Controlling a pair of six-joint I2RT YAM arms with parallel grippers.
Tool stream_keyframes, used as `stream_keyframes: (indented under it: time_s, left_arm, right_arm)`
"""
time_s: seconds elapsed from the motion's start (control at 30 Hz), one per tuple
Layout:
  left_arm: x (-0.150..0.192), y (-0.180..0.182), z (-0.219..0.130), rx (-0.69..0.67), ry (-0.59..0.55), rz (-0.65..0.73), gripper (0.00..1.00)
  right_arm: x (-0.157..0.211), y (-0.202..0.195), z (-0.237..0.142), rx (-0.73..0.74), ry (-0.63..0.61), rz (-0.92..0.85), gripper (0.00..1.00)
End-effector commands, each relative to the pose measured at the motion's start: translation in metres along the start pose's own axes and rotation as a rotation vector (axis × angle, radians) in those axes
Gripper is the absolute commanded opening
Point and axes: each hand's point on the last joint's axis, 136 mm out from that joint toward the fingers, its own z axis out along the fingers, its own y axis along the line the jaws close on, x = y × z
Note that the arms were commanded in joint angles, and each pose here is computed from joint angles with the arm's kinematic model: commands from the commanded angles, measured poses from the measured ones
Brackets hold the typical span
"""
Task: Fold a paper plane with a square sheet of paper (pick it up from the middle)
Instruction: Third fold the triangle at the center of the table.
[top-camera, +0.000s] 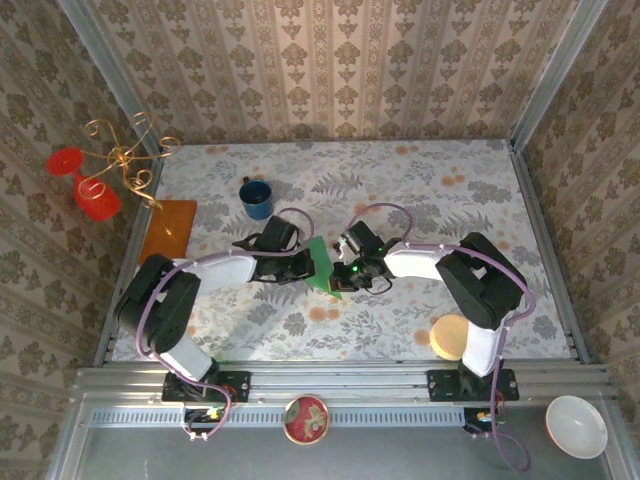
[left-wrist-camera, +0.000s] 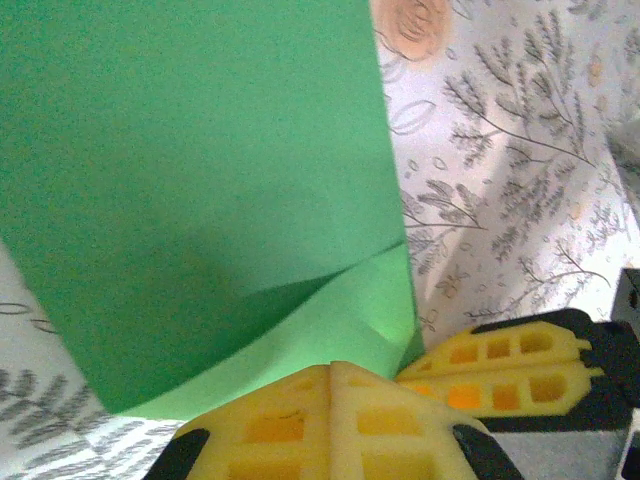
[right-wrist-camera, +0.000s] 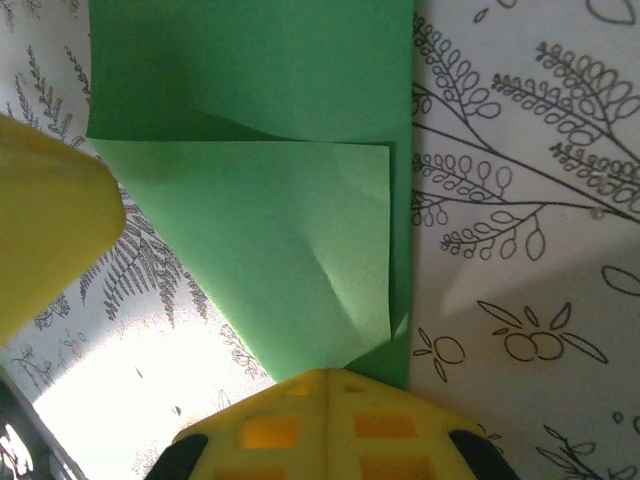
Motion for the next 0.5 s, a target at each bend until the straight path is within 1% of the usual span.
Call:
stream_keyframes:
  time_s: [0.0,0.17,0.23,0.33,0.47]
  left_arm:
    - [0.008,-0.008,0.006,0.032,-0.023,0.018,0.04]
    - [0.018,-0.006,0.023,0.060,0.001,-0.002,0.03]
    - [0.022,-0.002,0.029,0.047,0.015,-0.005,0.03]
    - [0.025,0.013,0.033,-0.002,0.017,-0.019,0.03]
    - [0.025,0.040,0.027,-0.055,0.007,-0.052,0.03]
  right_arm:
    - [0.028,-0.040,0.017,0.129,0.088,0.104,0.03]
    - [0.035,-0.045,0.017,0.145,0.109,0.121,0.02]
    - [0.037,-0.046,0.017,0.150,0.116,0.124,0.02]
    - [0.041,-0.052,0.016,0.181,0.128,0.132,0.02]
    - [0.049,-0.065,0.014,0.241,0.149,0.146,0.01]
